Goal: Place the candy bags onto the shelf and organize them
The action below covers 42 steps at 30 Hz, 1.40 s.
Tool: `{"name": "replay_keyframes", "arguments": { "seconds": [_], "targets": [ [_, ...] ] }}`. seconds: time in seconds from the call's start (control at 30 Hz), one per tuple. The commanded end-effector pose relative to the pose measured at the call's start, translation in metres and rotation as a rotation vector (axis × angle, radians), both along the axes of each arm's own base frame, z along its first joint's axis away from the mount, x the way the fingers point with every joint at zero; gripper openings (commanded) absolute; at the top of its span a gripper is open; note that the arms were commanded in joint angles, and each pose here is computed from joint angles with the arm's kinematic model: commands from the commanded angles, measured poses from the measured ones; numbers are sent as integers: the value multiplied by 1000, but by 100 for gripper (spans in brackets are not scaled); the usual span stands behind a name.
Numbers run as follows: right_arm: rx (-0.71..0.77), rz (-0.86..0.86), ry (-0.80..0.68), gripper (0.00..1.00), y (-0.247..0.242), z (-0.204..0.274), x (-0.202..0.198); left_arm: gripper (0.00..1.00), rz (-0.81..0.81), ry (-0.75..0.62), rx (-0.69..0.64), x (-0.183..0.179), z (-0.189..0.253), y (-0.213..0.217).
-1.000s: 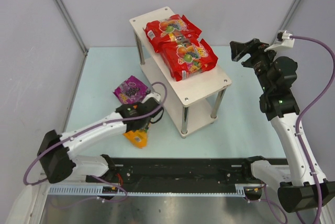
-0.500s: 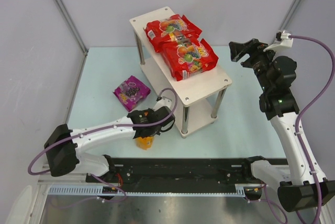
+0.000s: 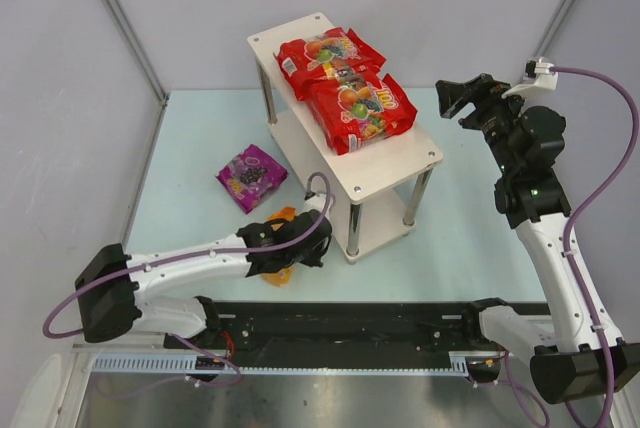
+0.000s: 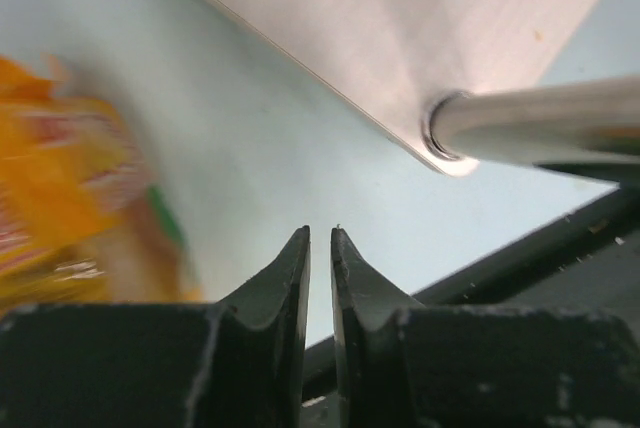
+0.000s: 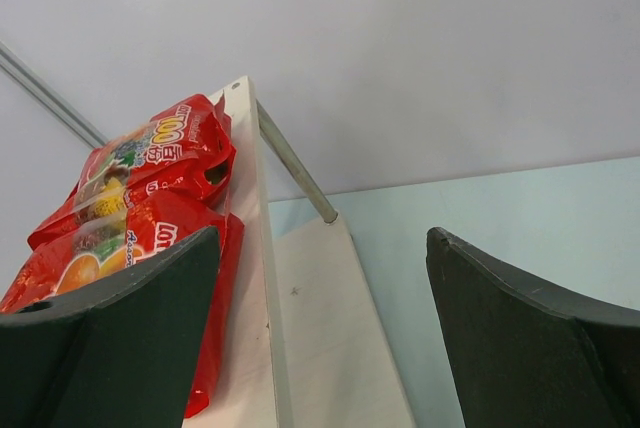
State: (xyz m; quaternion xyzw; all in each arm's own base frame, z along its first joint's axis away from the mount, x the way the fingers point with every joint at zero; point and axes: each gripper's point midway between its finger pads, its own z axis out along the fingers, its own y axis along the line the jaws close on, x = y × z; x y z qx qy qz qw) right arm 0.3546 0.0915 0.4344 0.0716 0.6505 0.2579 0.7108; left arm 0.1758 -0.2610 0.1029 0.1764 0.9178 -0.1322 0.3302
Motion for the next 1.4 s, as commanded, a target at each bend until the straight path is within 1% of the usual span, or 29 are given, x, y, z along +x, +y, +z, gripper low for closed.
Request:
{"name": "replay_keyframes", "arguments": {
  "seconds": [0.0,0.13,0.23,0.33,0.37,0.4,0.43,0.47,0.5,0.57,0.6,0.67,0.73,0.8,0.87,0.93,0.97,1.0,1.03,1.07,1.13,1.17,1.3,1.33,1.37],
  "targets": [
    [16,13,-16,88,1,6,-2,19,-37,44,-235,-17,13,-36],
    [25,21,-8,88,3,4,0,19,-85,49,-351,-33,23,-53],
    [28,29,-5,88,5,3,0,19,-91,9,-403,-36,49,-56],
    [32,30,-2,88,5,3,0,19,-51,-58,-431,-31,81,-42],
    [31,28,-6,88,4,4,0,25,-13,-98,-430,-27,93,-27],
    [32,31,-2,88,5,3,0,35,13,-118,-430,-24,99,-18],
    [32,31,-5,88,5,4,0,50,34,-136,-431,-23,105,-9],
    [34,30,-3,88,5,4,0,68,105,-177,-391,-16,104,12],
    [33,31,-2,88,5,3,0,75,161,-189,-427,-15,113,26],
    [35,29,0,88,5,3,1,85,275,-187,-386,-8,100,59],
    [35,30,-2,88,5,3,0,85,349,-185,-425,-5,102,73],
    [34,36,1,88,6,2,1,85,488,-160,-397,-3,86,103],
    [34,35,0,88,6,2,0,84,589,-189,-400,-1,86,127],
    [31,34,-1,88,6,2,0,83,693,-177,-355,-5,76,149],
    [29,37,-1,88,7,2,0,82,775,-175,-266,-6,66,169],
    [28,35,-5,88,6,3,-1,82,819,-162,-188,-4,58,177],
    [30,36,-6,88,6,4,-2,83,842,-142,-105,-5,46,181],
    [27,35,-8,88,6,4,-2,83,870,-140,-56,-5,41,185],
    [29,38,-9,88,6,5,-2,84,903,-136,-27,-7,37,190],
    [27,35,-8,88,6,5,-2,84,966,-139,24,-10,31,201],
    [24,35,-7,88,6,4,-1,85,1010,-148,27,-14,26,209],
    [21,34,-8,88,5,4,-1,85,1036,-162,-35,-12,29,211],
    [17,35,-1,88,6,1,1,83,1058,-170,-136,-9,22,213],
    [16,38,2,88,7,0,2,83,1082,-169,-139,-6,17,216],
    [20,40,3,88,7,0,2,84,1076,-170,-115,-6,15,218]
  ]
}}
